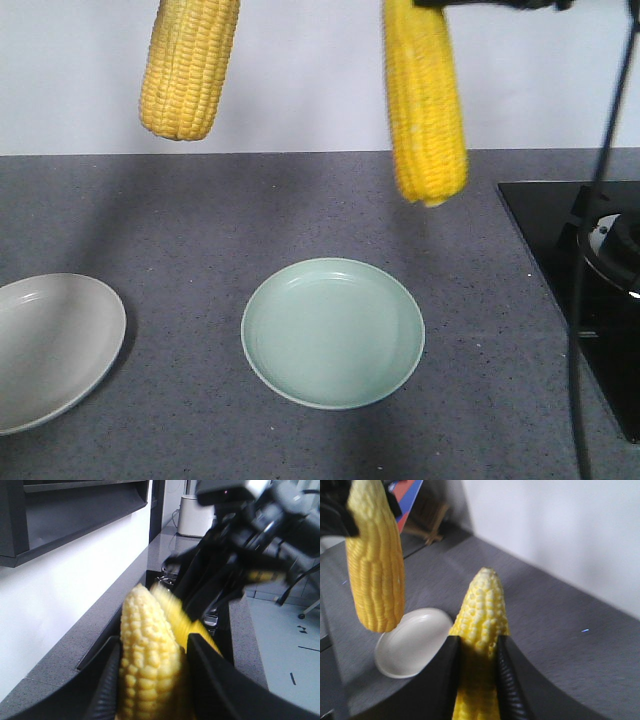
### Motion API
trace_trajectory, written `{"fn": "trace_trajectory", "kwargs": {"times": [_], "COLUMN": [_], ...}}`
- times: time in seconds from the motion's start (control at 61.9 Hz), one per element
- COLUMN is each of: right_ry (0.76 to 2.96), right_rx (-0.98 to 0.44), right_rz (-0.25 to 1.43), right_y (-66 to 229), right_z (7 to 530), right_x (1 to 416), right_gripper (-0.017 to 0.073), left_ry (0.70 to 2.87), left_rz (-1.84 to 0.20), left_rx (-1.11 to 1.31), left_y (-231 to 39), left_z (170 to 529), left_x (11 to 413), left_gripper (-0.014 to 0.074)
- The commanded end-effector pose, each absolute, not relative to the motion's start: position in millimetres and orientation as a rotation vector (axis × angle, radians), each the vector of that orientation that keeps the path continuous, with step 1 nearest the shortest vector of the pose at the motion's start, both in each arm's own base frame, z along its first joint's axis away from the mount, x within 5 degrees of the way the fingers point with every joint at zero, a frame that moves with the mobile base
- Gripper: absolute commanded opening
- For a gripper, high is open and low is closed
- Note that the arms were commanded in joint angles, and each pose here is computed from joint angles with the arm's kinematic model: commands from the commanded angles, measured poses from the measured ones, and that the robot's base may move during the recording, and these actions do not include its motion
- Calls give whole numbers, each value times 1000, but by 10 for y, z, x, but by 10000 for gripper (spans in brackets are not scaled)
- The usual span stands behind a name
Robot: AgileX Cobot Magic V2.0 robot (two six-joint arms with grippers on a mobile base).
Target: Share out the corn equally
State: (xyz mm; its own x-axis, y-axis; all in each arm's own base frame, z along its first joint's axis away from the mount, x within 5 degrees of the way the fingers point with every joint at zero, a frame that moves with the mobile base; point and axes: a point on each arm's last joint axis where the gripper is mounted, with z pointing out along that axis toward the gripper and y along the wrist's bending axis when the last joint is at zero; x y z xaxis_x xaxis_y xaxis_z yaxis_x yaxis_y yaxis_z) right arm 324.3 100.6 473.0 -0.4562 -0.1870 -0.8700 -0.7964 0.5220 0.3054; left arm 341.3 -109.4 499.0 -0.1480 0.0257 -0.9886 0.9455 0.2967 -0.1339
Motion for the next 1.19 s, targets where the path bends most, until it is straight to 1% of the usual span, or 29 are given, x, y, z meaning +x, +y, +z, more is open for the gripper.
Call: {"fn": "trace_trajectory", "kwargs": {"times": [0.0, 0.097, 0.194, 0.323, 0.452, 0.581, 0.711, 0.84, 0.92, 1.082, 1.179], "right_ry": [1913, 2004, 2118, 2241, 2306, 2359, 2388, 2422, 2436, 2476, 2483], "right_rx": [-880, -971, -1071, -1150, -1146, -1104, -1129, -1175, -1187, -1129, -1107], "right_rz": [992, 991, 934, 876, 882, 859, 832, 814, 793, 784, 780], "right_y": [1275, 1557, 1819, 2036, 2122, 2130, 2112, 2086, 2071, 2062, 2059], "right_z": [4689, 4375, 3999, 3523, 3210, 3063, 3020, 2996, 2984, 2978, 2991], "right_x": [3258, 3402, 3538, 3721, 3867, 3948, 3946, 3916, 3912, 3923, 3925], "right_gripper": [-6, -6, -6, -6, -6, 4, 52, 165, 285, 517, 580], "left_ry": [1445, 1455, 1464, 1476, 1485, 1495, 1504, 1513, 1520, 1580, 1643], "left_rz": [-1073, -1057, -1040, -1020, -1000, -982, -962, -944, -936, -963, -1004], "left_rx": [1050, 1031, 1011, 986, 964, 942, 918, 897, 884, 830, 777], "left_y": [-1057, -986, -910, -816, -729, -645, -553, -469, -423, -324, -260], "left_z": [5173, 5170, 5170, 5166, 5166, 5163, 5162, 5162, 5154, 4982, 4783], "left_x": [3121, 3146, 3168, 3199, 3220, 3240, 3259, 3272, 3284, 3367, 3436], "left_gripper": [-6, -6, -6, -6, -6, -6, -6, -6, -6, -6, -6]}}
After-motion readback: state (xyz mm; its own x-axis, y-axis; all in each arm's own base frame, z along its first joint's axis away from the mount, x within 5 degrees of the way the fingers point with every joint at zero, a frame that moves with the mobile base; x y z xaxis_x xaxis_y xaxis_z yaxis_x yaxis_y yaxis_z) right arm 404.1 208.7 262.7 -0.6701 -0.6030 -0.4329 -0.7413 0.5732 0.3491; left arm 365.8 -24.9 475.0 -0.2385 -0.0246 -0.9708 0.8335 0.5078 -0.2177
